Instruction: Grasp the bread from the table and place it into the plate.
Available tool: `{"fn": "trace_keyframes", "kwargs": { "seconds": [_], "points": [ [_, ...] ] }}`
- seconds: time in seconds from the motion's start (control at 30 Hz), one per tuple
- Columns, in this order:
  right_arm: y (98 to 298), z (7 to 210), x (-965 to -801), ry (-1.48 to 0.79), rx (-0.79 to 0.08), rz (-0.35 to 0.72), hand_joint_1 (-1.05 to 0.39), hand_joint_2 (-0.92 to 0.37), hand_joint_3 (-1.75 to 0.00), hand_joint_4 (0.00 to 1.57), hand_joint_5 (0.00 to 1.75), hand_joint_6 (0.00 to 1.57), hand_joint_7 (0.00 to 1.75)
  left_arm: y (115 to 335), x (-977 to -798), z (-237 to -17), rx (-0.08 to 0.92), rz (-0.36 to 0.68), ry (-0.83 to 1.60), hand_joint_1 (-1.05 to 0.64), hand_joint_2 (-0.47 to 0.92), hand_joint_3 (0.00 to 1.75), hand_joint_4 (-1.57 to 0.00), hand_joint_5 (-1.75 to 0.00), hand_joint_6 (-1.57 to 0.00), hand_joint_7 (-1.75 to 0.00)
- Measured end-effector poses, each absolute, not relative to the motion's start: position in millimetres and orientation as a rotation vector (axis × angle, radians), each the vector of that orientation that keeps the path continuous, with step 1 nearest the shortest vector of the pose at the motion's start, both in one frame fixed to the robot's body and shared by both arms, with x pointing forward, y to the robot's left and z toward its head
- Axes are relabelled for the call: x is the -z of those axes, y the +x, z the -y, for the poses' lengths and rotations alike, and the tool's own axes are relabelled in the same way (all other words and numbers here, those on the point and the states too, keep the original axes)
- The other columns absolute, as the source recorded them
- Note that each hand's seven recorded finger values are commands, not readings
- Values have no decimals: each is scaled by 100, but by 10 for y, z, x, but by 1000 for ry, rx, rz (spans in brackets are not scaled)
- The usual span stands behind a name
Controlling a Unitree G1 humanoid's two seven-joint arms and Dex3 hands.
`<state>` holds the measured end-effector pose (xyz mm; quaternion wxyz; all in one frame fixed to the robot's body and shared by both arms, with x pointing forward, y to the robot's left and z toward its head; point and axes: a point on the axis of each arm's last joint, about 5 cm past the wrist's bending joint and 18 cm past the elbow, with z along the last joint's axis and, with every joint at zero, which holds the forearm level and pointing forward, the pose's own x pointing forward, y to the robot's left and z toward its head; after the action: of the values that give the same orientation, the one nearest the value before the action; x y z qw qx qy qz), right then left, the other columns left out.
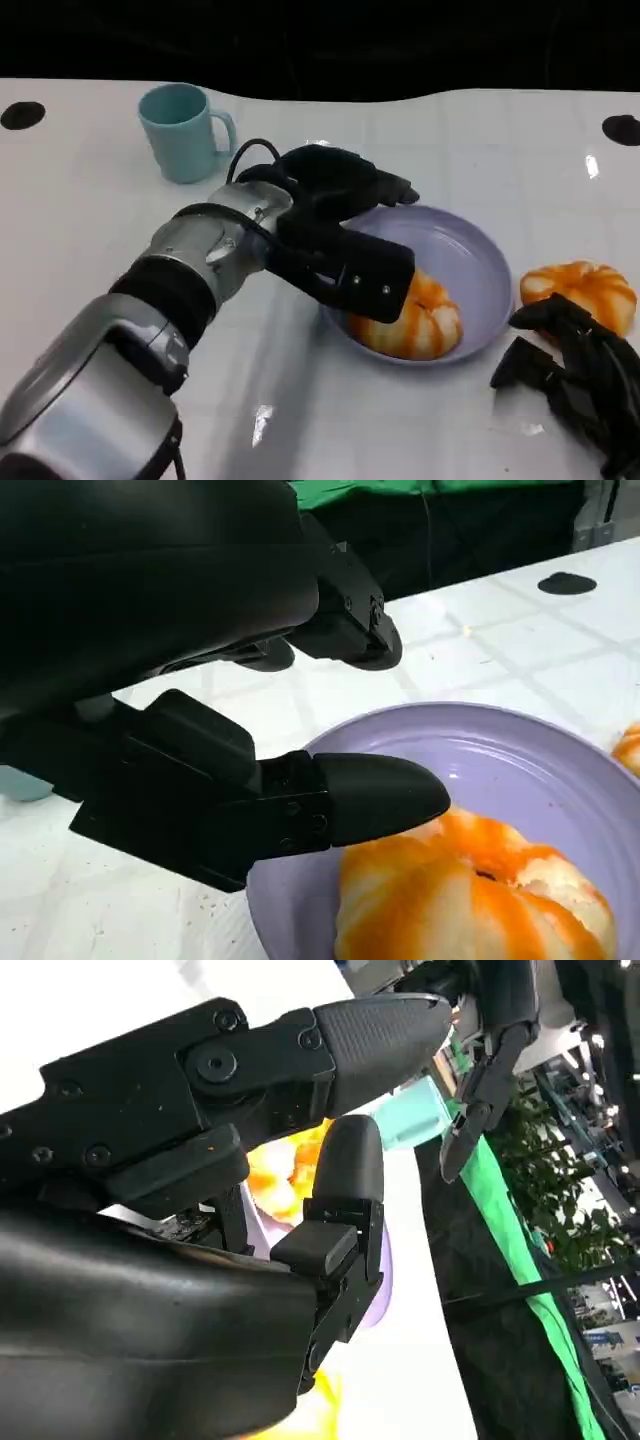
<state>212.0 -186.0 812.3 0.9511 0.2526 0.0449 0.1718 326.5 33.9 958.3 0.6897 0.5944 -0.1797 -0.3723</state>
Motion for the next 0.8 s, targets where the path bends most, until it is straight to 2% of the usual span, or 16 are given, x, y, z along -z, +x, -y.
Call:
{"fn": "trace_keyframes", "kwargs": {
  "seconds": [0.13,0.17,0.23,0.3,0.37,0.43,0.53,0.6,0.73,0.8],
  "points": [
    [2119,1861,-8122,517,-349,-91,-51,-92,-22,64,157,58,126,3273,-9607,-354,822,408,1313,-94,92,70,-22,-28,-46,-5],
    [2119,1861,-8122,518,-349,-91,-53,-92,-22,64,158,58,126,3272,-9610,-352,826,408,1313,-84,92,61,-28,-31,-46,-5],
    [2120,1851,-8123,517,-353,-92,-53,-92,-22,63,158,59,125,3244,-9577,-434,815,394,1093,-80,92,56,-31,-33,-46,-5],
    [2119,1856,-8127,513,-349,-89,-54,-92,-21,63,158,59,125,3173,-9467,-572,791,380,807,-78,92,55,-32,-33,-46,-5],
    [2112,1871,-8128,508,-344,-89,-54,-92,-21,63,158,59,125,3135,-9367,-686,782,340,727,-78,92,54,-32,-33,-46,-5],
    [2111,1877,-8128,506,-339,-92,-54,-92,-22,62,158,58,124,3125,-9324,-802,764,304,651,-75,92,51,-43,-40,-51,-7],
    [2109,1877,-8126,505,-337,-94,-53,-92,-21,61,160,58,124,3036,-9236,-979,686,297,300,-73,92,47,-51,-46,-57,-8],
    [2109,1878,-8126,507,-336,-95,-54,-92,-21,62,161,58,124,2942,-9148,-1050,648,302,125,-69,92,46,-54,-49,-59,-8],
    [2110,1876,-8127,501,-339,-96,-55,-92,-23,62,160,58,124,2792,-8992,-1147,632,245,-137,-68,92,40,-62,-55,-66,-10],
    [2112,1873,-8128,495,-344,-98,-54,-92,-21,62,159,59,123,2748,-8954,-1195,632,213,-250,-67,92,40,-71,-61,-74,-13]
  ]
}}
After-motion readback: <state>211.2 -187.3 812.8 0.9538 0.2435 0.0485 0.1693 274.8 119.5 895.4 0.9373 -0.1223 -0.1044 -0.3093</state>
